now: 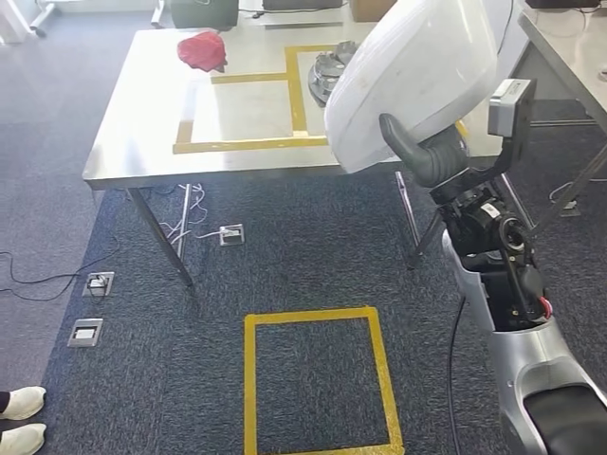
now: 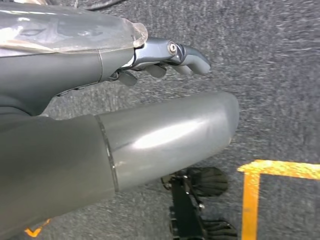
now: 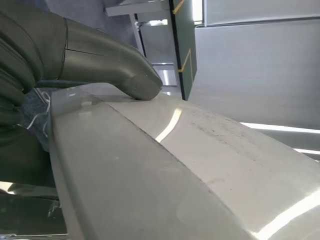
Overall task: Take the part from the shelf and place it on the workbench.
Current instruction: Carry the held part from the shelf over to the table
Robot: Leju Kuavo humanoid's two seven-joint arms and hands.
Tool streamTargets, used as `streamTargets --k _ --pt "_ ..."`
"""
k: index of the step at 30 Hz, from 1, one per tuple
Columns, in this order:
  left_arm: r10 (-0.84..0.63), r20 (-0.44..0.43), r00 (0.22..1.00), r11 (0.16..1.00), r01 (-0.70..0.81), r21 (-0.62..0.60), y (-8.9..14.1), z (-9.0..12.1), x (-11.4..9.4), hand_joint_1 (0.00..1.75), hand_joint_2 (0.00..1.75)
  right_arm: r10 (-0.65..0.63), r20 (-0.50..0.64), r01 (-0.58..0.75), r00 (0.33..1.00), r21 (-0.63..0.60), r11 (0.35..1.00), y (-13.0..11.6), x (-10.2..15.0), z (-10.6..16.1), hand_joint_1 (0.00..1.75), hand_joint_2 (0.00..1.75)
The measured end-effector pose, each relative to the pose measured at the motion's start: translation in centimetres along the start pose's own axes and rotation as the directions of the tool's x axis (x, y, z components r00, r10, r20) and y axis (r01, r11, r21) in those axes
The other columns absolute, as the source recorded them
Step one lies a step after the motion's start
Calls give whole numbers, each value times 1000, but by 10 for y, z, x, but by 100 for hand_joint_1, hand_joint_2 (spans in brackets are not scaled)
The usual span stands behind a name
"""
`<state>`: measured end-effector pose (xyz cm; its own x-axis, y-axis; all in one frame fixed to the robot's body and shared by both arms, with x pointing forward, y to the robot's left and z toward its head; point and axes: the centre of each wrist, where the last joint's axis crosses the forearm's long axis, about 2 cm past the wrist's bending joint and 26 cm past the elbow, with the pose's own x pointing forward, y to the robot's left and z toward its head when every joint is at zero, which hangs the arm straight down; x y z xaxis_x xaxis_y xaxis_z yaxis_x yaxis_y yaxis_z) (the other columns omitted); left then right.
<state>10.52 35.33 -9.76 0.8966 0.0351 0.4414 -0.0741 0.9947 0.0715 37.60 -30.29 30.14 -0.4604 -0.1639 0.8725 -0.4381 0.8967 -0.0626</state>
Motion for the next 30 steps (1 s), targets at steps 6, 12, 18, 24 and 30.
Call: streamTargets --k 6,12,18,24,30 --pt "2 1 1000 1000 -2 2 0 0 0 0 0 5 7 -5 1000 1 1000 -1 2 -3 175 175" --pt "1 -5 1000 1000 -1 1 0 1 -4 0 0 4 0 -4 1000 4 1000 0 1 -3 175 175" --pt "0 0 1000 1000 0 6 2 1 -4 0 0 11 -4 -11 1000 8 1000 1 1 -4 175 175" --pt "2 5 1000 1000 -2 -2 1 1 -2 0 0 21 3 -21 1000 6 1000 1 4 -6 175 175" --pt "3 3 1000 1000 -3 -6 0 1 -3 0 0 16 -6 -16 1000 6 1000 1 0 -4 175 175"
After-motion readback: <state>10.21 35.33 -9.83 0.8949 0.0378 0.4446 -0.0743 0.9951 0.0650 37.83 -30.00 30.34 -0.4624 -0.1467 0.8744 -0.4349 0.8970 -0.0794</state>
